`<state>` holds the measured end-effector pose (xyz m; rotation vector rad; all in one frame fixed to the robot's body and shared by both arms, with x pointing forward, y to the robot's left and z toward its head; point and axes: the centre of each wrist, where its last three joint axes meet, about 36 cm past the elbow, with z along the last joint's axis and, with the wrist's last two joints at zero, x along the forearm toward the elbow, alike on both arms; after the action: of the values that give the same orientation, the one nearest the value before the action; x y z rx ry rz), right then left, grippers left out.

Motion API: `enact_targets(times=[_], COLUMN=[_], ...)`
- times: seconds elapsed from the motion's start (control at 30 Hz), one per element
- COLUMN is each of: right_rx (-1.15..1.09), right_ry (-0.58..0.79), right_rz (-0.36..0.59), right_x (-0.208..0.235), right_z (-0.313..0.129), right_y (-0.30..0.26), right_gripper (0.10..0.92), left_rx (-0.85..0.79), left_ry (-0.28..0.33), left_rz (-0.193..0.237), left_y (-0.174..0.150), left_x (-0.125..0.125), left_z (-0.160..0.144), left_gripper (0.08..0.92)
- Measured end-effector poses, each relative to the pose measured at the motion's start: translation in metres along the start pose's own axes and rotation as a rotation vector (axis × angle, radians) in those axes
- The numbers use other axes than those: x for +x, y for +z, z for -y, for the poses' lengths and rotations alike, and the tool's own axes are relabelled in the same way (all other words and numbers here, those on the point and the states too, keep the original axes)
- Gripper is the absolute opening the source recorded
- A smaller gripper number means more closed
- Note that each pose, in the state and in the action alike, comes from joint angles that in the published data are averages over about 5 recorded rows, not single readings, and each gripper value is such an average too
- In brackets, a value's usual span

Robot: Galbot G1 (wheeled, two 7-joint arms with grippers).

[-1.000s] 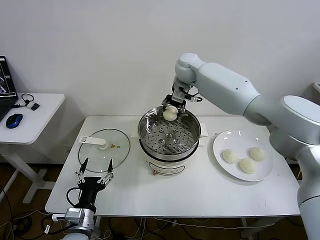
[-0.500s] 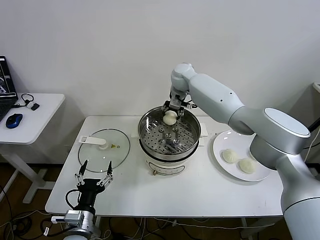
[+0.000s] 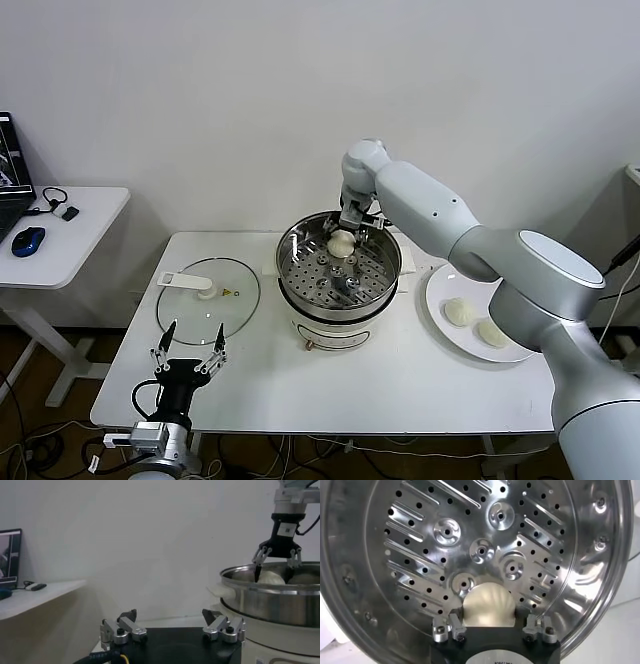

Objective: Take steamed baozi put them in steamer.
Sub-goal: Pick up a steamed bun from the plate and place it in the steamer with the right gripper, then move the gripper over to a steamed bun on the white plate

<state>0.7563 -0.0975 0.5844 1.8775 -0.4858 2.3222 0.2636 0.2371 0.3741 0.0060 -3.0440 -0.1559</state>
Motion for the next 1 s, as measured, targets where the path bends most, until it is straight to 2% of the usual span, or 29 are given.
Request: enact_targets(times=[0.1,0.33,0.6,0.8,1.0], right_rx=[0.005,0.02,-0.018,-0.177,-0.452], right_ry=[0.002,0.002,0.02,0.04,0.043], right_rz=[0.001,0.0,0.009,0.025,0.053], right_x=[0.002,0.019,0.069,0.118,0.148], right_z=[0.0,-0.001,-0.013,-0.053,-0.121], right_y=[0.001,0.003,0.015,0.035,0.059], right_gripper=[0.818,0.823,0.823,0.823,0.823], left_rx=[0.001,0.002,0.011,0.017,0.022], left_ry=[0.0,-0.002,-0.005,-0.004,0.003], left_rz=[-0.001,-0.002,-0.006,0.001,0.009], left_y=[0.0,0.0,-0.001,-0.006,-0.01], left_x=[0.0,0.0,0.003,0.002,0.001], left_z=[0.0,0.0,0.002,0.004,0.007], left_gripper=[0.823,0.823,0.823,0.823,0.823])
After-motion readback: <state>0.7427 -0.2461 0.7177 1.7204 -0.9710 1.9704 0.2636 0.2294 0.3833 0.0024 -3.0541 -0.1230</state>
